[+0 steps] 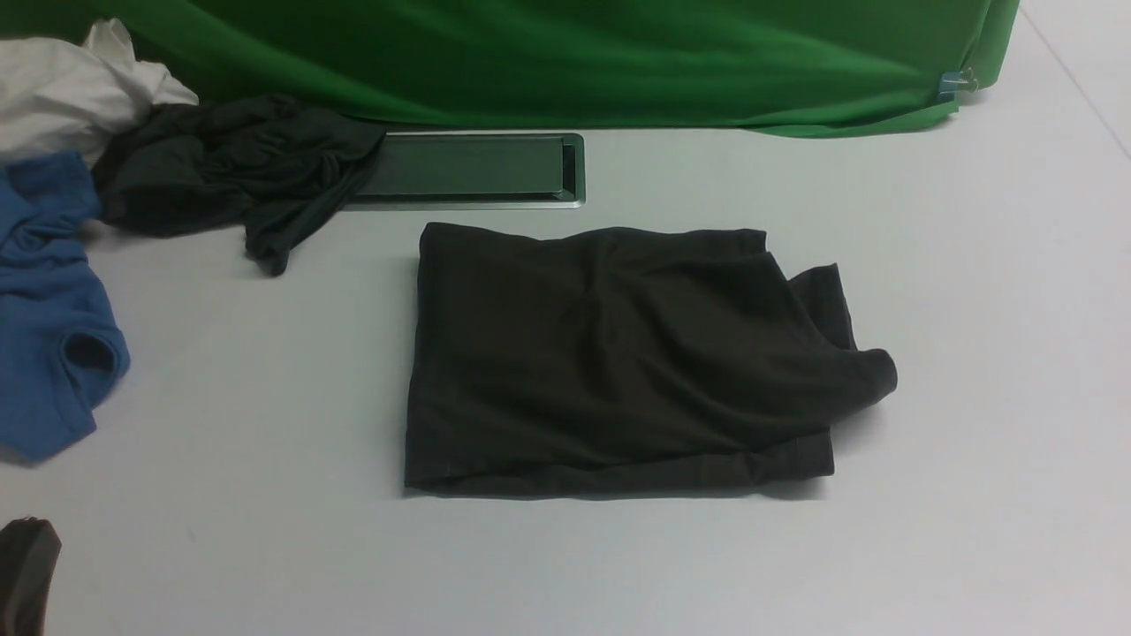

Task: Fold a long-sleeved shirt on a white desktop.

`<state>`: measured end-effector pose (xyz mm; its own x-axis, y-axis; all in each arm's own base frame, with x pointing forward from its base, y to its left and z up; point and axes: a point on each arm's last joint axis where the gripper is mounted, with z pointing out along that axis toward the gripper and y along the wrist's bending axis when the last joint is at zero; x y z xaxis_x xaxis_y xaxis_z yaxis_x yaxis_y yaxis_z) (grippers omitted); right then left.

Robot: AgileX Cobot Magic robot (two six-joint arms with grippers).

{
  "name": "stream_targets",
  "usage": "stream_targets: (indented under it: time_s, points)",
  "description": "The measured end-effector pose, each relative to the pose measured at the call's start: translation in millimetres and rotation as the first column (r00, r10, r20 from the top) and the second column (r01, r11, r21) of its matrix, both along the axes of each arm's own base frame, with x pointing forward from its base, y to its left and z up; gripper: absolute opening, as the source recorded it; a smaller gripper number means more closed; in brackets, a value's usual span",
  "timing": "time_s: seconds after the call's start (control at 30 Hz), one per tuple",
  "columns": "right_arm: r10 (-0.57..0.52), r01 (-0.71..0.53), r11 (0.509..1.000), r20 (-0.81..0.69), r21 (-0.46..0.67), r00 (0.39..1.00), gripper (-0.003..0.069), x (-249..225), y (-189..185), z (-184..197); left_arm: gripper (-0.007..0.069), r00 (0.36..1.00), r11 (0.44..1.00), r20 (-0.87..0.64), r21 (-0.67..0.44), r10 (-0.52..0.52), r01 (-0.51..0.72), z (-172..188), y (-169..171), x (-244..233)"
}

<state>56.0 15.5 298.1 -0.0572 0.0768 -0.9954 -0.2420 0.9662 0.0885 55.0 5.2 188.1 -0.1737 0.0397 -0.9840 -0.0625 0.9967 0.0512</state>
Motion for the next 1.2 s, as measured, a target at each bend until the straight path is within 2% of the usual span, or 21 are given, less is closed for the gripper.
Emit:
stream_targets:
  time_s: [0.27,0.43,0.53,0.6,0.7,0.8,0.9,1.1,1.2]
  points:
    - [0.0,0.0,1.0,0.002,0.0,1.0,0.0234,0,0,0,0.0019,1.0,1.0,0.0,0.001,0.0,0.0,0,0,0]
    - [-0.002,0.001,1.0,0.059,0.008,0.998,0.0238,-10,-2,3,0.0019,1.0,1.0,0.0,0.001,0.0,0.0,0,0,0]
    - [-0.022,0.025,0.999,0.099,-0.036,0.995,0.0239,-15,-5,4,0.0019,1.0,1.0,0.0,0.001,0.0,0.0,0,0,0]
    - [-0.077,0.092,0.989,0.125,-0.12,0.989,0.0239,-17,-8,0,0.002,1.0,1.0,0.0,0.002,0.0,0.0,0,0,0]
    - [-0.144,0.162,0.972,0.114,-0.17,0.983,0.0239,-15,-12,-9,0.002,1.0,1.0,0.0,0.003,0.0,0.0,0,0,0]
    - [-0.24,0.249,0.94,0.067,-0.232,0.968,0.0239,-10,-18,-34,0.0022,1.0,1.0,0.0,0.003,0.0,0.0,0,0,0]
    - [-0.29,0.286,0.92,0.023,-0.27,0.957,0.0239,-9,-21,-60,0.0022,1.0,1.0,0.0,0.003,0.0,0.0,0,0,0]
    - [-0.308,0.271,0.928,-0.118,-0.256,0.944,0.0239,-2,-22,-109,0.0029,1.0,1.0,0.0,0.003,0.0,0.0,0,0,0]
    - [-0.3,0.273,0.935,-0.093,-0.227,0.949,0.0239,-1,-21,-111,0.0031,1.0,1.0,0.0,0.003,0.0,0.0,0,0,0]
